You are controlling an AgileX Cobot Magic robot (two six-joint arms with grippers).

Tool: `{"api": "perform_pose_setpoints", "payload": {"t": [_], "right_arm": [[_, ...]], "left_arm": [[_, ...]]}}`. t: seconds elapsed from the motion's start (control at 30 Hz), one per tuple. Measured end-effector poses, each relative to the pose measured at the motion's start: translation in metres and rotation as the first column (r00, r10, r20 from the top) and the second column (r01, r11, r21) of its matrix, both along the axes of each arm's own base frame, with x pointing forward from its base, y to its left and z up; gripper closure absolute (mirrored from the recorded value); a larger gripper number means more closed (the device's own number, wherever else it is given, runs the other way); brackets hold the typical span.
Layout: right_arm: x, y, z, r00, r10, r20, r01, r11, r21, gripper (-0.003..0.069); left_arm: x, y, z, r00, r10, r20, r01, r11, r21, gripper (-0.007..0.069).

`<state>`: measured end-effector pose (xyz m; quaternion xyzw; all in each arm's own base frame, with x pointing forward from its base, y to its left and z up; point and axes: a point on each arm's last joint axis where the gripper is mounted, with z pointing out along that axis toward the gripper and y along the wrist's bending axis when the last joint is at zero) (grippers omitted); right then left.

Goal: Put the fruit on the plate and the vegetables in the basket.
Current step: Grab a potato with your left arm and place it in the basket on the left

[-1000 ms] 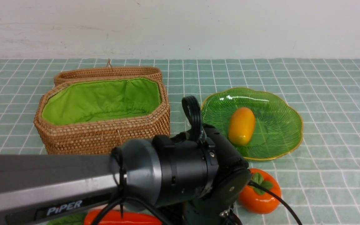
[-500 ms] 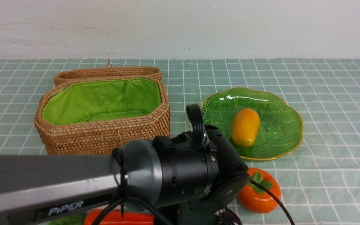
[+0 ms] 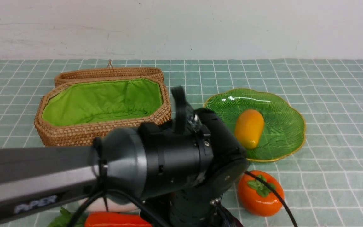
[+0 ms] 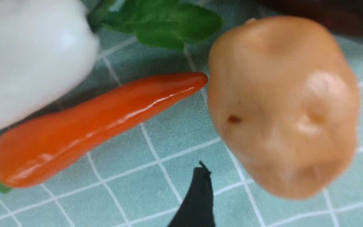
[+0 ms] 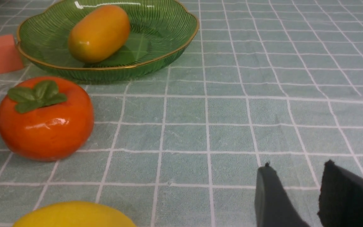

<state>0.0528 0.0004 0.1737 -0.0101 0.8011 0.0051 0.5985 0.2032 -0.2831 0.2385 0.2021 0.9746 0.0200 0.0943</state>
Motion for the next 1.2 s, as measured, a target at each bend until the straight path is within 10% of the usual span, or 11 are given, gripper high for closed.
{"api": "perform_pose_setpoints", "payload": {"t": [0.33,0.57,1.2], "right_arm": [[0.000,0.000,0.000,1.000,0.000,0.000,0.000,1.000,0.000,0.0417],[0.000,0.000,0.000,1.000,0.000,0.000,0.000,1.000,0.000,0.0417],[0.000,0.000,0.000,1.000,0.000,0.000,0.000,1.000,0.000,0.0417]], "left_arm": [[-0.005,0.014,0.045,0.998,0.055,0.032,-0.048,0.979,-0.197,-0.0020],[0.024,0.040,0.006,0.974,0.220,-0.055,-0.226,0.957,-0.183,-0.0011],[0.038,0.023,-0.043,0.973,0.194,-0.121,-0.215,0.958,-0.189,0.0013]]}}
